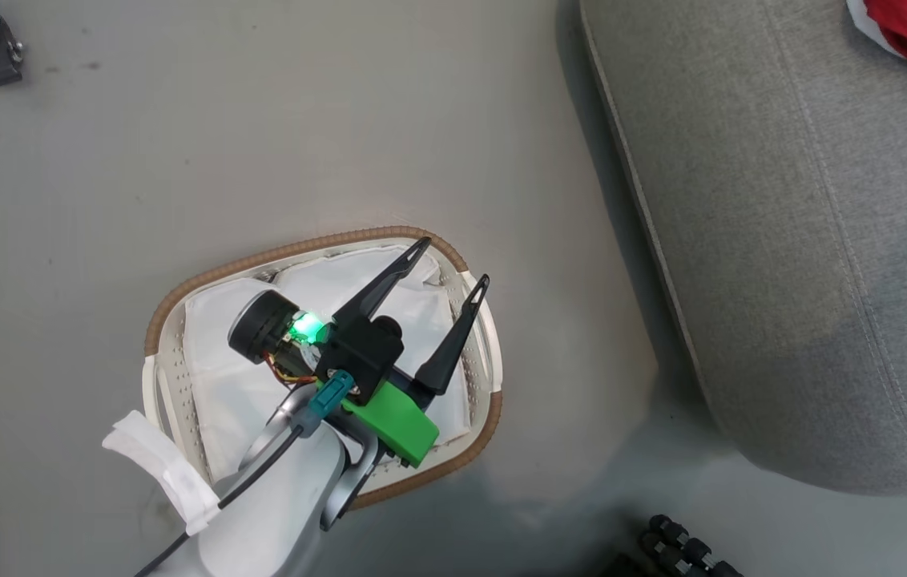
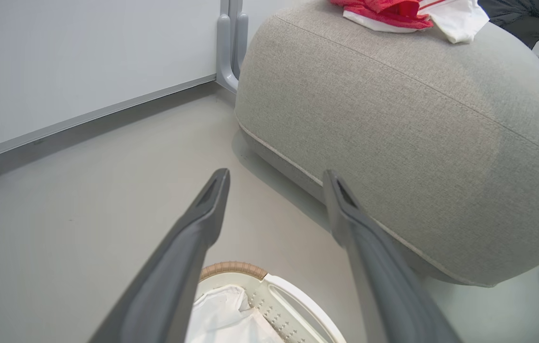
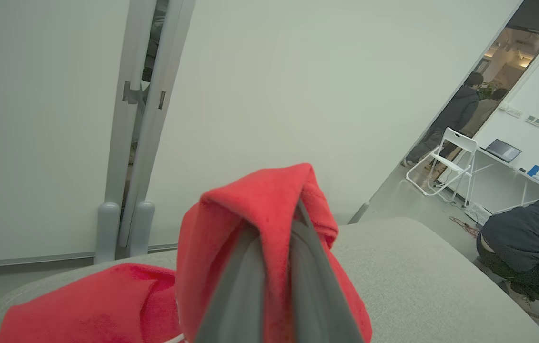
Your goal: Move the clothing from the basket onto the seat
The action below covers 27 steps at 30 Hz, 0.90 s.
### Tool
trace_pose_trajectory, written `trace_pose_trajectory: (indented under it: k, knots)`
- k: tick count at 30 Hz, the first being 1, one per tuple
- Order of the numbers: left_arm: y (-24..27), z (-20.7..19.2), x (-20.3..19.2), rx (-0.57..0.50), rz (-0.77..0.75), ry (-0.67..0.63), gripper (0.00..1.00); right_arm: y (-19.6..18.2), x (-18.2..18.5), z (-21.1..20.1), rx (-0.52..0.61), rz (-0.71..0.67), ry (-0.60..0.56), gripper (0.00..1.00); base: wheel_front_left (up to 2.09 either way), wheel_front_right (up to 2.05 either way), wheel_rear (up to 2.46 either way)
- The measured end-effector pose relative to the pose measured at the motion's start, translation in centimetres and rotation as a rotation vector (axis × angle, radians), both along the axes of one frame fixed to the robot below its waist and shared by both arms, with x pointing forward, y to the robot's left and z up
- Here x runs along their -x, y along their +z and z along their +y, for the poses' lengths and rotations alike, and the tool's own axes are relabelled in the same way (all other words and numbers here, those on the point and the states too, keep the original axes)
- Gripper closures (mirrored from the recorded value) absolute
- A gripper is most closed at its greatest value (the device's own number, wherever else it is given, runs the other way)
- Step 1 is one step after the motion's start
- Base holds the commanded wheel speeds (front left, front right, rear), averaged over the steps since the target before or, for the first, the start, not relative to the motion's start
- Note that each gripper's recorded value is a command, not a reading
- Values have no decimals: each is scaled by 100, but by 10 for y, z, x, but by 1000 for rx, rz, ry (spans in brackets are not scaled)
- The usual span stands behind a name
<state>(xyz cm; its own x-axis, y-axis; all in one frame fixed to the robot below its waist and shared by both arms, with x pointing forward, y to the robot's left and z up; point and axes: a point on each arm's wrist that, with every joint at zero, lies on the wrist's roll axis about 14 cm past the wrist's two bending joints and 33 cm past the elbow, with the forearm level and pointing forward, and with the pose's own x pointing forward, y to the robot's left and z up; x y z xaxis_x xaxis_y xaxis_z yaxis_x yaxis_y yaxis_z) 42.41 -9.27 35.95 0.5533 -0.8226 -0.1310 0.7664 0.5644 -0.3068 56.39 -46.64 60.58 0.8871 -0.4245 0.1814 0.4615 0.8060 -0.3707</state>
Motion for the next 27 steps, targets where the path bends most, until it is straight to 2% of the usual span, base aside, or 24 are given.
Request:
trace_pose_trajectory:
  k: [3,6,10,13,14,16,17,18,27]
  knots:
    - [-12,6,-2,-18,17,8,0,-55,-2,6,-67,93,-7,100,0,0,0]
    - [-18,9,-3,-27,30,12,0,-94,-2,18,-112,158,3,100,0,0,0]
    - [-21,8,-4,-36,32,8,0,-137,10,37,-151,241,22,100,0,0,0]
    - [-19,6,-4,-33,29,3,0,-145,14,49,-160,253,45,100,0,0,0]
    - [-18,5,-5,-32,28,4,0,-145,15,53,-161,251,52,95,0,0,0]
    - [-14,4,-6,-27,23,8,0,-146,19,59,-161,250,64,52,0,0,0]
    - [-12,4,-6,-24,21,10,0,-146,21,61,-158,250,69,28,0,0,0]
    - [-10,4,-7,-20,18,14,0,-144,23,64,-154,248,75,0,0,0,0]
    - [24,4,-14,38,-8,79,0,-128,42,82,-143,228,130,0,0,0,0]
